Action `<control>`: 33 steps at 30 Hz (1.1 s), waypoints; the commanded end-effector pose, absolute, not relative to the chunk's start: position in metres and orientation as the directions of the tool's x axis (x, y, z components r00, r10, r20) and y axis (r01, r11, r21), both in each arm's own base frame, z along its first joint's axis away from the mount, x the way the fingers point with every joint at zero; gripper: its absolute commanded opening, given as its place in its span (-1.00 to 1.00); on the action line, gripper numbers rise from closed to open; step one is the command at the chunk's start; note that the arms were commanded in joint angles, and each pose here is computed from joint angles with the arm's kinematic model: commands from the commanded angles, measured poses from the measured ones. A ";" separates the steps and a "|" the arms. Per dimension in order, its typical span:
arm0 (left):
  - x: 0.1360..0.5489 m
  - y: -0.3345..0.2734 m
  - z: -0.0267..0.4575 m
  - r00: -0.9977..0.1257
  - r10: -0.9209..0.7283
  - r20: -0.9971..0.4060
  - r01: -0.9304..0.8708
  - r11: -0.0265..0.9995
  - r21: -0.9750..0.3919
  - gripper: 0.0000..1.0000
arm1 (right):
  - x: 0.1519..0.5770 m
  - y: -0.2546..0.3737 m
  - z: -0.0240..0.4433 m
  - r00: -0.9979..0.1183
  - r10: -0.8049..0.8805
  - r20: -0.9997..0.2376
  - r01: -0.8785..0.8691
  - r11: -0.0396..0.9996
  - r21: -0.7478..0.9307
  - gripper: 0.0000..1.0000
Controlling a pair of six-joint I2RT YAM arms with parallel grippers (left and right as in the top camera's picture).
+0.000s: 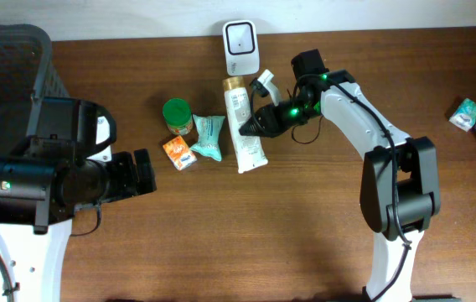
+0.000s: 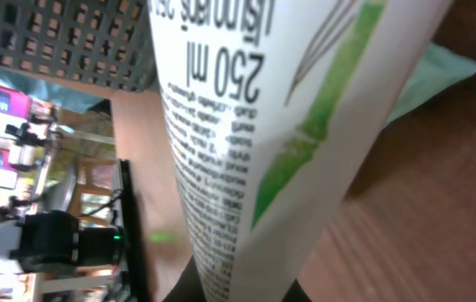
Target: Scan the item barcode
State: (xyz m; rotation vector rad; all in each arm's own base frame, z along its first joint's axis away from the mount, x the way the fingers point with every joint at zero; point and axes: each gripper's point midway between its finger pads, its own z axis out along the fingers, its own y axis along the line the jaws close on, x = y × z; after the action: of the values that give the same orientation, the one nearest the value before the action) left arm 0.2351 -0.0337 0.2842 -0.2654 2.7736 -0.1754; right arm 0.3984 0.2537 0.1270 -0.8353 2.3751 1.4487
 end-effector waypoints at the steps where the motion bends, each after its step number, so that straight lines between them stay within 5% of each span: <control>1: 0.234 -0.032 0.287 -0.917 -0.199 -0.345 -0.156 0.977 -0.148 0.99 | 0.407 0.259 0.147 -0.736 -0.361 -0.573 -0.675 0.319 0.665 -0.92; 15: 0.234 -0.032 0.287 -0.917 -0.199 -0.345 -0.156 0.977 -0.148 0.98 | 0.385 0.256 0.144 -0.875 -0.327 -0.357 -0.466 0.372 0.803 -0.92; 22: 0.234 -0.032 0.287 -0.917 -0.199 -0.345 -0.156 0.977 -0.148 0.99 | 0.384 0.254 0.143 -0.875 -0.330 -0.353 -0.466 0.381 0.799 -0.92; 27: 0.234 -0.032 0.287 -0.917 -0.199 -0.345 -0.156 0.977 -0.148 0.98 | 0.392 0.239 0.119 -0.897 -0.331 -0.293 -0.434 0.537 0.723 -0.92; 33: 0.234 -0.032 0.287 -0.917 -0.199 -0.345 -0.156 0.977 -0.148 0.98 | 0.393 0.239 0.118 -0.896 -0.331 -0.297 -0.437 0.539 0.720 -0.92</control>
State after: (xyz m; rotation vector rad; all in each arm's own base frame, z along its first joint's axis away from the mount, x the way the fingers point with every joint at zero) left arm 0.2351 -0.0337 0.2842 -0.2654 2.7736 -0.1754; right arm 0.3876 0.2315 0.0977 -0.6292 2.7118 1.2825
